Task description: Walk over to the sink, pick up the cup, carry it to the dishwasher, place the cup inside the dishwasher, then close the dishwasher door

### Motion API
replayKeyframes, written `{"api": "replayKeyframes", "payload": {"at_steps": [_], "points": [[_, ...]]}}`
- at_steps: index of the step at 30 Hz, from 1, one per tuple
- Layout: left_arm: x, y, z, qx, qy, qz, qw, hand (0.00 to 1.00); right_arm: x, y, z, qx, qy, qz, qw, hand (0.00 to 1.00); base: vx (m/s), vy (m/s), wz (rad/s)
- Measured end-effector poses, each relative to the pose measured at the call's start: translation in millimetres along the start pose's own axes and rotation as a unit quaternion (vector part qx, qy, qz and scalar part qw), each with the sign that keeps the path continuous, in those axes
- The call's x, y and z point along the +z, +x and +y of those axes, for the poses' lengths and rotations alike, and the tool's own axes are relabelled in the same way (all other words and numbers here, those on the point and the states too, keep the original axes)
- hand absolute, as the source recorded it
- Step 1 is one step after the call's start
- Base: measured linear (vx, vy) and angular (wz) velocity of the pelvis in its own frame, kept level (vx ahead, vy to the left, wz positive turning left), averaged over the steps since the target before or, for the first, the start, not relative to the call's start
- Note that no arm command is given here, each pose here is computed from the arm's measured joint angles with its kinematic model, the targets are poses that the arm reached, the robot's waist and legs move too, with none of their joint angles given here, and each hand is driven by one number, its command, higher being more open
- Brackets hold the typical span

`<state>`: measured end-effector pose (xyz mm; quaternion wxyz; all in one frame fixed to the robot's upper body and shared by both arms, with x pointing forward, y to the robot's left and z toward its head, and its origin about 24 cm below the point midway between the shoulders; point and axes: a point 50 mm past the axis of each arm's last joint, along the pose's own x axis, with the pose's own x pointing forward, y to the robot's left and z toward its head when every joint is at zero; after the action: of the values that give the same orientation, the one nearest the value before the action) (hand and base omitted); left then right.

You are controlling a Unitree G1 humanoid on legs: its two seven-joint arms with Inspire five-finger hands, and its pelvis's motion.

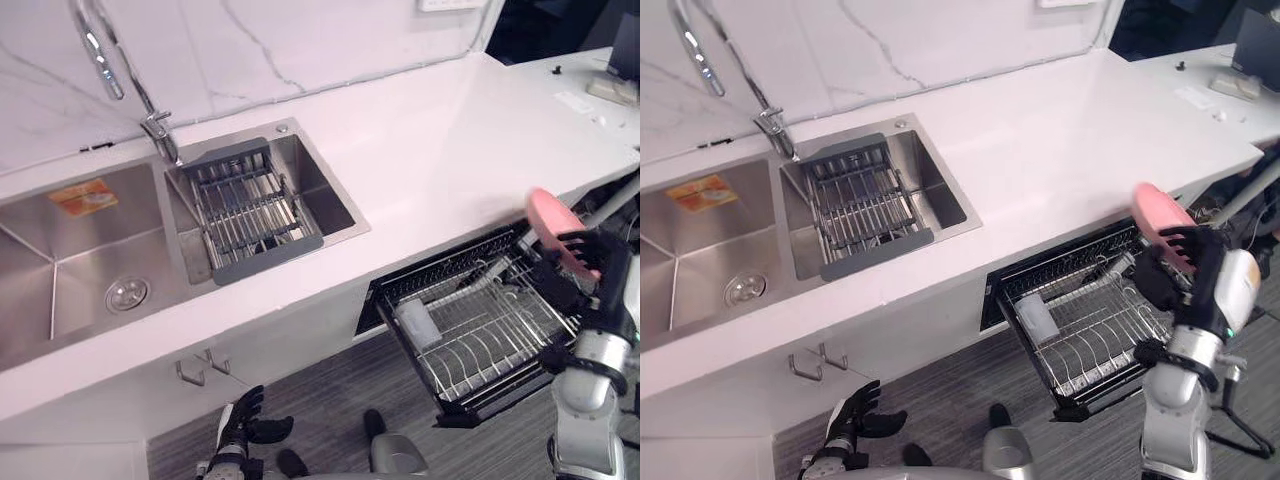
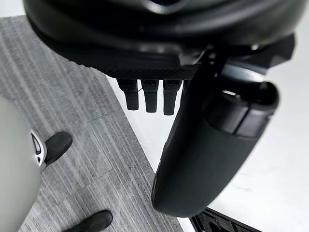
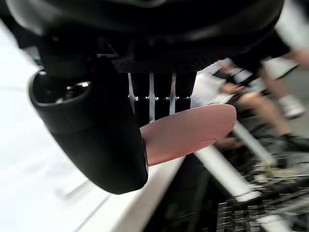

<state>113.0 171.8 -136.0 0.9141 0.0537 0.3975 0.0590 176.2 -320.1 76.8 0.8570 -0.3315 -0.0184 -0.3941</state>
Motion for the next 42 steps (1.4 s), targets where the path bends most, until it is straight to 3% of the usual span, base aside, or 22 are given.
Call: {"api": "replayKeyframes", "payload": {"at_steps": [8,18,19,27,36,42], "points": [[27,9,-8,-0.009,-0.007,-0.044,0.999,0.9,-25,-18,26,0.061,0.073,0.088,0.992,0.3,-0.01,-0.041,-0.13],[93,24,-12,-0.019,-0.008,-0.149,0.989,0.9,-5,15,54,0.076,0.176,0.09,0.977,0.3,0.01,0.0,0.0],[99,25,-13,-0.019,-0.014,-0.156,0.987,0.9,-1,18,57,0.076,0.185,0.088,0.976,0.9,0.04,0.008,0.04],[123,26,-16,-0.014,-0.019,-0.192,0.981,0.9,24,31,70,0.082,0.227,0.064,0.968,0.9,0.03,-0.011,-0.04],[133,27,-19,-0.016,-0.024,-0.205,0.978,0.9,55,15,17,0.022,0.229,-0.041,0.972,0.9,0.02,-0.023,-0.11],[123,27,-16,-0.01,-0.027,-0.189,0.981,0.9,32,-20,-14,-0.028,0.21,-0.01,0.977,0.9,-0.01,-0.031,-0.1]]}}
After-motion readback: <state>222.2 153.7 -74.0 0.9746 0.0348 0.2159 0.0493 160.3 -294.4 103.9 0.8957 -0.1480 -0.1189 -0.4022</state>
